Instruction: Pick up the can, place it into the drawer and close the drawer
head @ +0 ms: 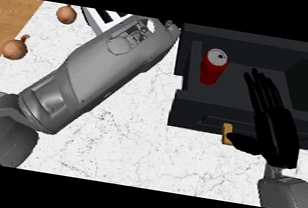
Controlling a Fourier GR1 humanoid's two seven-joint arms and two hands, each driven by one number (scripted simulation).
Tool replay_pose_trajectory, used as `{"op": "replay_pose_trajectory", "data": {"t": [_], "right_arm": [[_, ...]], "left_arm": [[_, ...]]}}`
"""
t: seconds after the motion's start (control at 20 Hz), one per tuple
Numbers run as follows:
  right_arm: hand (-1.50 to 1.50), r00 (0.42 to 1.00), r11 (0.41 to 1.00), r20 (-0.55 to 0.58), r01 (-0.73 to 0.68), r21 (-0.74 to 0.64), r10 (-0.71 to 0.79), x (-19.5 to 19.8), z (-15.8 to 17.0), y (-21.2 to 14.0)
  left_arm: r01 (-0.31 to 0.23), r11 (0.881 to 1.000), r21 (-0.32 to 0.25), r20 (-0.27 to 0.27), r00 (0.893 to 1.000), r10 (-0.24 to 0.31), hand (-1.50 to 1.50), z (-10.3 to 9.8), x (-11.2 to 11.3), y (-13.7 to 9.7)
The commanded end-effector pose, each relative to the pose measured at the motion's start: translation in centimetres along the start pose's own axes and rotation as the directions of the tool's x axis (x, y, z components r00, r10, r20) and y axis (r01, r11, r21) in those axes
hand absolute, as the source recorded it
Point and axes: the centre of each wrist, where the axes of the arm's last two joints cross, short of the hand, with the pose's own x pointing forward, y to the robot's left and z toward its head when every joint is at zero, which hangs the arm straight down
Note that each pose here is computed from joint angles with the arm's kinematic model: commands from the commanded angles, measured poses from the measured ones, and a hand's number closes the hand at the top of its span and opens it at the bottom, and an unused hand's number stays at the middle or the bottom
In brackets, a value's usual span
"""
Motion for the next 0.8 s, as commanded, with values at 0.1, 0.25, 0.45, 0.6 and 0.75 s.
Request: {"op": "replay_pose_trajectory", "data": {"t": [0.1,0.25,0.45,0.6,0.75], "right_arm": [[-1.50,0.998,0.999,-0.056,-0.032,0.020,0.033,-2.2,-0.2,3.6],[-1.50,0.998,0.999,-0.048,-0.051,-0.004,0.051,-1.0,-2.8,5.9],[-1.50,0.991,0.994,-0.076,-0.109,0.002,0.109,-3.9,-3.8,5.8],[-1.50,0.985,0.989,-0.088,-0.149,0.011,0.150,-4.8,-4.4,5.7],[-1.50,0.983,0.985,-0.076,-0.169,-0.028,0.166,-4.2,-5.7,7.1]], "left_arm": [[0.015,1.000,-0.019,-0.035,0.999,-0.015,-1.50,1.8,-1.5,1.7],[-0.001,1.000,-0.011,-0.005,1.000,0.001,-1.50,-0.3,1.8,3.8],[0.007,1.000,-0.013,-0.013,1.000,-0.007,-1.50,-0.6,0.5,6.9],[0.026,1.000,-0.013,-0.026,0.999,-0.026,-1.50,0.4,0.6,7.4],[0.016,1.000,-0.012,-0.037,0.999,-0.016,-1.50,1.1,0.3,7.6]]}}
